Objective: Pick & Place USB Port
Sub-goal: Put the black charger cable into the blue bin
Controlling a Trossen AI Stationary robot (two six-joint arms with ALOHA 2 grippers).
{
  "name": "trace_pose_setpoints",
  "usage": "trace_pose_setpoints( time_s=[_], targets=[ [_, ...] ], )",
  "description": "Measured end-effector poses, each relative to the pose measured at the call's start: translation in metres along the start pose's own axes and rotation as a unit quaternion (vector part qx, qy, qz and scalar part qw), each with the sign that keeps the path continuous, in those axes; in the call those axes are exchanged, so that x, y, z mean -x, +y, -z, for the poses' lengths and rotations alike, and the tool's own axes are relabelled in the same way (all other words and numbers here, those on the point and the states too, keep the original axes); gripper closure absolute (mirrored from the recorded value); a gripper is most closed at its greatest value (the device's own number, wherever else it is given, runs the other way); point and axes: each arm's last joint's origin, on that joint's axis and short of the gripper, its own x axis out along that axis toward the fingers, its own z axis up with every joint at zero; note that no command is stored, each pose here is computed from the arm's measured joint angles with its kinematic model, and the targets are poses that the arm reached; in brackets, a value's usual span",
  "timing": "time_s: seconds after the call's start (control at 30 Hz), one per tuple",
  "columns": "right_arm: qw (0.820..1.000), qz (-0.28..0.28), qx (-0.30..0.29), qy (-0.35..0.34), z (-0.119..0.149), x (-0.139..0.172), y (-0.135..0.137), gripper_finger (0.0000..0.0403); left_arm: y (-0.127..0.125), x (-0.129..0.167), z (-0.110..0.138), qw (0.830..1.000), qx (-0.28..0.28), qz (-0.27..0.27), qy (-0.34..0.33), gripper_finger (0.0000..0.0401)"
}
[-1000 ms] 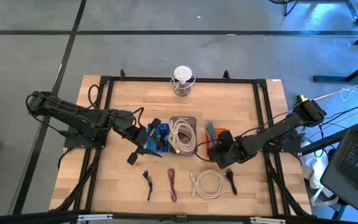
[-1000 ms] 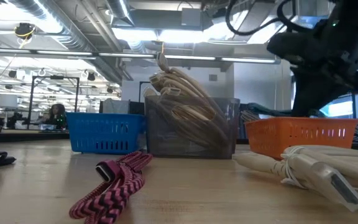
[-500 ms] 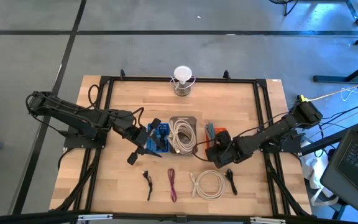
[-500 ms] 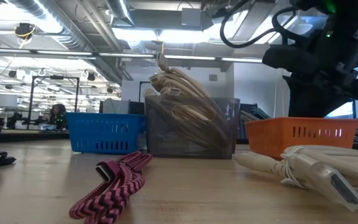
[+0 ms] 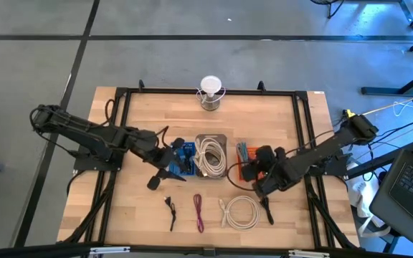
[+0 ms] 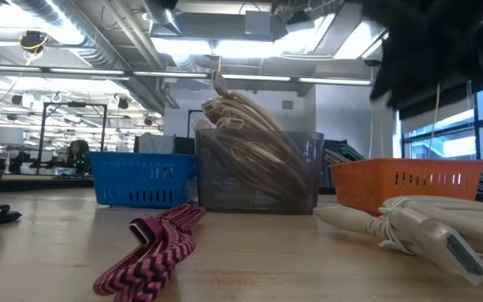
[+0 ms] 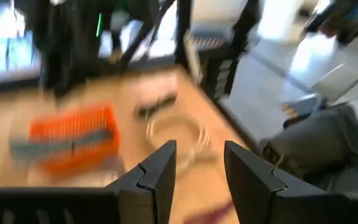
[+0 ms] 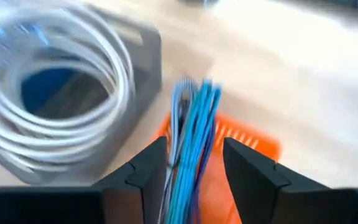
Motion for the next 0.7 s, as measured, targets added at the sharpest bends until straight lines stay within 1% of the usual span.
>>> trace_pose_setpoints(
  time_s=[0.1,0.2,0.27,0.33,0.4,0.47,0.53,0.63,0.7],
  targets=[
    [0.998,0.003,0.044,-0.034,-0.015,0.022,0.003,0.0243,-0.006,0.0,0.013,0.996,0.052,-0.032,0.064,0.0274],
    [0.996,0.002,0.072,-0.05,-0.029,0.038,0.006,0.0243,-0.016,0.001,0.025,0.982,0.123,-0.077,0.123,0.0274],
    [0.995,0.005,0.087,-0.058,-0.038,0.046,0.007,0.0242,-0.023,0.0,0.033,0.966,0.179,-0.116,0.149,0.0274],
    [0.993,0.012,0.095,-0.065,-0.046,0.053,0.006,0.0242,-0.032,-0.003,0.042,0.944,0.236,-0.16,0.168,0.0274],
    [0.992,0.019,0.101,-0.076,-0.053,0.057,0.005,0.0242,-0.043,-0.008,0.05,0.923,0.281,-0.193,0.178,0.0274],
    [0.989,0.03,0.112,-0.088,-0.059,0.061,0.002,0.0242,-0.054,-0.015,0.058,0.91,0.303,-0.203,0.195,0.0274],
    [0.987,0.038,0.122,-0.101,-0.063,0.065,0.0,0.0242,-0.066,-0.024,0.067,0.905,0.312,-0.197,0.214,0.0274],
    [0.983,0.049,0.137,-0.112,-0.067,0.068,-0.003,0.0242,-0.082,-0.039,0.079,0.902,0.311,-0.176,0.241,0.0274],
    [0.982,0.051,0.143,-0.112,-0.068,0.069,-0.004,0.0242,-0.09,-0.046,0.087,0.906,0.288,-0.157,0.268,0.0274]
  ],
)
